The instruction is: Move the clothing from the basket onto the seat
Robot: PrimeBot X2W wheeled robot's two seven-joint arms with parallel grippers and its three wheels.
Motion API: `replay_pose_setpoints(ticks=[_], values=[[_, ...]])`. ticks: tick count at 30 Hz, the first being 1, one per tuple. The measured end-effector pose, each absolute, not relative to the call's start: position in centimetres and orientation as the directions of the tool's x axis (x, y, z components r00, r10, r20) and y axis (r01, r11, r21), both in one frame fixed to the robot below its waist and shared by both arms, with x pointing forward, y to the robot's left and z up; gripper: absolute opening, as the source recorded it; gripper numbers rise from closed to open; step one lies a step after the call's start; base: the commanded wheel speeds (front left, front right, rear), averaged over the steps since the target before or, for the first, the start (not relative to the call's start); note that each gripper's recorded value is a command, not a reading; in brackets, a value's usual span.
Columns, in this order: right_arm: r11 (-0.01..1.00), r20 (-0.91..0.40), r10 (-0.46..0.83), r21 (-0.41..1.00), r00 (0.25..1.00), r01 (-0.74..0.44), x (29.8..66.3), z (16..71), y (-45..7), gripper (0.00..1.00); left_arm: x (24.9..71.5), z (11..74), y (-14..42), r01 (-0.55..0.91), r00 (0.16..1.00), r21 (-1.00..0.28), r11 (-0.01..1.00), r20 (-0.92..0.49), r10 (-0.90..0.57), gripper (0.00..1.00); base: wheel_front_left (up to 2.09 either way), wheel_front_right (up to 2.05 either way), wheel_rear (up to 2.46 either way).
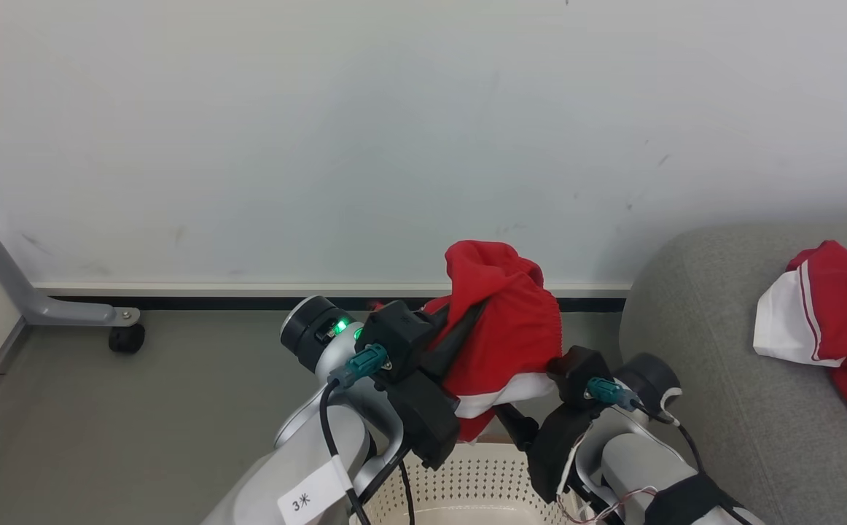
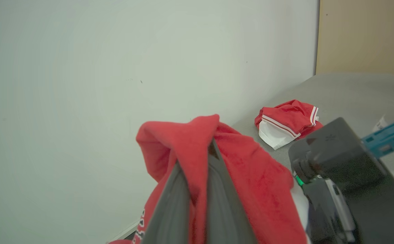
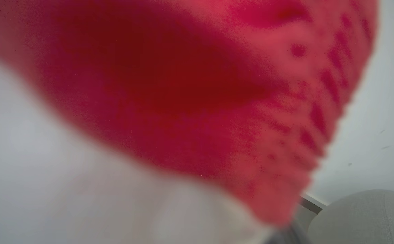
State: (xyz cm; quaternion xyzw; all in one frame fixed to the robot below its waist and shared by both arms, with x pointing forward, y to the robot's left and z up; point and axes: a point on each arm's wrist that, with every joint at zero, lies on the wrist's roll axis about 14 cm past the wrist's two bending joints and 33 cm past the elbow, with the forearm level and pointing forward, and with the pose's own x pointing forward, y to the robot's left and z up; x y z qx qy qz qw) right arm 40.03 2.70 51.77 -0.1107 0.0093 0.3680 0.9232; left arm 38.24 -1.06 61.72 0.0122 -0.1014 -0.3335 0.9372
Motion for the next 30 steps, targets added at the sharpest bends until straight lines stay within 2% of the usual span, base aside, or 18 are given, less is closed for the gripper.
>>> replay_pose_setpoints(ticks=[4, 5, 7, 8, 14, 20, 22, 23, 24, 25, 26, 30], values=[[0.667, -0.104, 0.71, -0.216, 0.696, -0.713, 39.7, 52.0, 4.0, 1.0, 38.3, 61.7, -0.9, 0.62, 0.76, 0.087, 0.78, 0.179, -0.624, 0.0, 0.0, 0.0, 0.0], [0.664, -0.105, 0.714, -0.213, 0.692, -0.717, 39.7, 52.0, 4.1, 0.82, 38.3, 61.7, -0.8, 0.619, 0.762, 0.086, 0.781, 0.177, -0.623, 0.0, 0.0, 0.0, 0.0], [0.652, -0.11, 0.723, -0.218, 0.682, -0.726, 39.6, 51.9, 4.5, 0.2, 38.4, 61.7, -0.7, 0.616, 0.766, 0.08, 0.784, 0.175, -0.619, 0.0, 0.0, 0.0, 0.0], [0.645, -0.114, 0.727, -0.223, 0.677, -0.731, 39.5, 51.8, 4.6, 0.0, 38.5, 61.7, -0.7, 0.614, 0.767, 0.075, 0.785, 0.175, -0.617, 0.0, 0.0, 0.0, 0.0], [0.639, -0.127, 0.732, -0.213, 0.669, -0.739, 39.1, 51.4, 4.7, 0.0, 39.0, 61.5, -0.1, 0.596, 0.785, 0.055, 0.801, 0.17, -0.596, 0.0, 0.0, 0.0, 0.0], [0.681, -0.107, 0.706, -0.171, 0.7, -0.712, 39.8, 52.0, 3.6, 0.0, 39.3, 60.2, 0.5, 0.58, 0.805, 0.023, 0.814, 0.142, -0.577, 0.0, 0.0, 0.0, 0.0], [0.698, -0.099, 0.693, -0.155, 0.714, -0.699, 40.1, 52.2, 3.0, 0.0, 39.4, 59.8, 0.5, 0.575, 0.809, 0.015, 0.818, 0.134, -0.572, 0.2, 0.0, 0.0, 0.0], [0.707, -0.096, 0.686, -0.146, 0.722, -0.691, 40.2, 52.2, 2.7, 0.0, 39.5, 59.7, 0.6, 0.574, 0.811, 0.01, 0.819, 0.131, -0.57, 0.25, 0.0, 0.0, 0.0], [0.718, -0.092, 0.677, -0.136, 0.73, -0.683, 40.3, 52.3, 2.3, 0.0, 39.6, 59.5, 0.6, 0.573, 0.813, 0.005, 0.82, 0.127, -0.569, 0.43, 0.0, 0.0, 0.0], [0.727, -0.09, 0.669, -0.127, 0.738, -0.675, 40.5, 52.3, 2.0, 0.0, 39.6, 59.3, 0.7, 0.572, 0.814, -0.005, 0.82, 0.124, -0.567, 0.65, 0.0, 0.0, 0.0], [0.735, -0.088, 0.662, -0.122, 0.745, -0.667, 40.6, 52.4, 1.6, 0.0, 39.7, 59.1, 0.7, 0.569, 0.817, -0.016, 0.822, 0.12, -0.563, 1.0, 0.0, 0.0, 0.0], [0.767, -0.08, 0.628, -0.104, 0.774, -0.633, 41.1, 52.6, -0.1, 0.0, 39.8, 58.5, 0.5, 0.568, 0.821, -0.042, 0.822, 0.108, -0.561, 1.0, 0.0, 0.0, 0.0]])
